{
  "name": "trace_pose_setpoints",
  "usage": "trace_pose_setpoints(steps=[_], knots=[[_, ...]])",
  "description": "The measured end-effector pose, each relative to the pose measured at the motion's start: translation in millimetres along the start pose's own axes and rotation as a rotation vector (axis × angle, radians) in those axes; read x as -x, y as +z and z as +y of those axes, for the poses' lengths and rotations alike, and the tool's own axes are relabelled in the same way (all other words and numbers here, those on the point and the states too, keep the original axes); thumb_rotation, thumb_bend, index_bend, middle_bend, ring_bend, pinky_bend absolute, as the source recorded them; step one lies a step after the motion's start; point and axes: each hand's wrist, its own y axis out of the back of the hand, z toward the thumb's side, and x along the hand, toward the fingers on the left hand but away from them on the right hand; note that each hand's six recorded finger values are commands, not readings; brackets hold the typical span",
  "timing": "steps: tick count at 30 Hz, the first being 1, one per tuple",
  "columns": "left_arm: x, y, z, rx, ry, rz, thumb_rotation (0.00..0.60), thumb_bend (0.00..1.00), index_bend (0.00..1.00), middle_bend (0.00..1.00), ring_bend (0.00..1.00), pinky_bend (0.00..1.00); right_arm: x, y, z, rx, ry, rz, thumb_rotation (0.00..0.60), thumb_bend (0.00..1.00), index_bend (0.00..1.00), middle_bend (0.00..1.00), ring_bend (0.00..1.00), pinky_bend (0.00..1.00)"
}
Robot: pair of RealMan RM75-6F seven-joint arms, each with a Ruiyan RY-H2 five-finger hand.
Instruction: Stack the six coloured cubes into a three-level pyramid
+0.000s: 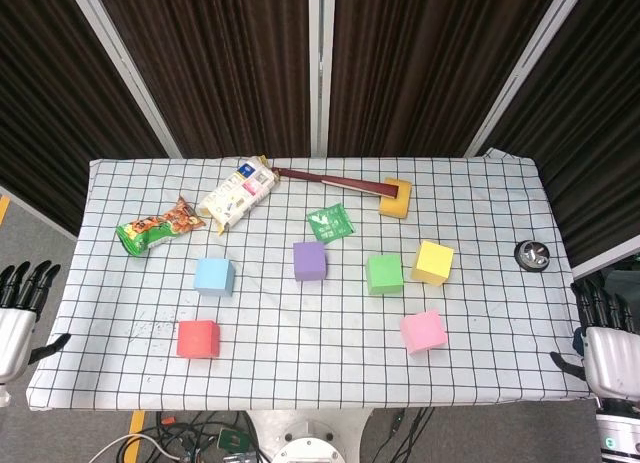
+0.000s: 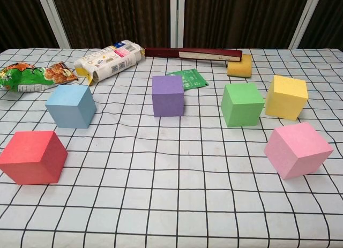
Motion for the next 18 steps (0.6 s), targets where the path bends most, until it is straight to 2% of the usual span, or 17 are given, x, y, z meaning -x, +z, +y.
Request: trace_pose_setpoints(steps=[9, 18], knots=[[0.4, -0.8, -7.4, 0.044, -0.028, 0.009, 0.6, 0.0, 0.06, 0.06, 0.0, 0.07, 2.4, 9.7, 7.2, 0.048, -0.016, 0.014, 0.6, 0.0, 0.0, 0.0, 0.0, 0.0], [-23.7, 14.7, -7.6, 0.184, -0.065, -0.038, 0.6, 0.0, 0.06, 0.06, 0.0, 0.07, 2.5, 16.1, 8.4, 0.066, -0.007, 0.029, 0.6, 0.0, 0.0, 0.0, 0.0, 0.0]])
